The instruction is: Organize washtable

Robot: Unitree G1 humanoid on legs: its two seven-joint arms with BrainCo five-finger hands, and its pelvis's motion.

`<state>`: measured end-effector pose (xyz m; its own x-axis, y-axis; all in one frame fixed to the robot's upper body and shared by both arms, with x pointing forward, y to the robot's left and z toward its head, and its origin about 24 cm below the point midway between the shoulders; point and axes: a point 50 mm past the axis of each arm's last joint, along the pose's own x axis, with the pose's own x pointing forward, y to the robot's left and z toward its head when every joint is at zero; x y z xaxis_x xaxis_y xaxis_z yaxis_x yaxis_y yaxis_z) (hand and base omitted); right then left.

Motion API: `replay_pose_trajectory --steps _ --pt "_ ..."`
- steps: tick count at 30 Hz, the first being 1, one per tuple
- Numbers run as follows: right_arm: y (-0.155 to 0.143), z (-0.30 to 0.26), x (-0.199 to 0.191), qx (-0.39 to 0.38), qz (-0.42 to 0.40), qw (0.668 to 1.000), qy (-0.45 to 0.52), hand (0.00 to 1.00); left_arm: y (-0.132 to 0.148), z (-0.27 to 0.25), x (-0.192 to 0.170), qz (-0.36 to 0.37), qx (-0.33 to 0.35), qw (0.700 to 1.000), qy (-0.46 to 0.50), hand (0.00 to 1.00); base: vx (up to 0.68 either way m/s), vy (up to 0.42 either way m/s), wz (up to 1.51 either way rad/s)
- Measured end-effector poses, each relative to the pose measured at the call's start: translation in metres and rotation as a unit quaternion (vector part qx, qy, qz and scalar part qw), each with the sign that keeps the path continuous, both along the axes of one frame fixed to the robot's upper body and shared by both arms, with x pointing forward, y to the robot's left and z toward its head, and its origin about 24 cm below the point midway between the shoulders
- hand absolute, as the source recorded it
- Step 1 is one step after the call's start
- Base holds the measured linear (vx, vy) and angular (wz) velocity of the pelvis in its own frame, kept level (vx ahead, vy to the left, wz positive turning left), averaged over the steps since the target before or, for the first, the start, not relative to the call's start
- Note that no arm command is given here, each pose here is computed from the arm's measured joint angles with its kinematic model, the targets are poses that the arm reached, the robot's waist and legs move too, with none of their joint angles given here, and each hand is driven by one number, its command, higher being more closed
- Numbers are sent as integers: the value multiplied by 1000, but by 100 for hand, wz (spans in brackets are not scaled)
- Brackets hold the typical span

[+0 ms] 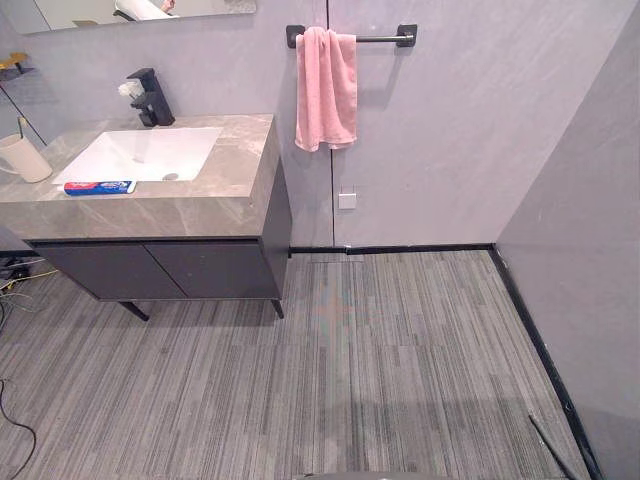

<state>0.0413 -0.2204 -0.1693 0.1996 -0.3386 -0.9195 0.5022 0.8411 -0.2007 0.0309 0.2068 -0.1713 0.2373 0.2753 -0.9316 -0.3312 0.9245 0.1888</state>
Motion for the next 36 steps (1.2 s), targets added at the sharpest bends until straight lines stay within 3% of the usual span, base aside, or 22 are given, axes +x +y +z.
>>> replay_pose_trajectory --steps 23,36 --pt "3 1 17 -2 30 999 -12 0 3 1 8 -34 -3 999 -8 0 -14 -15 -2" --pt "1 5 32 -2 4 999 -42 0 4 3 28 -66 2 998 -25 0 31 -4 -18"
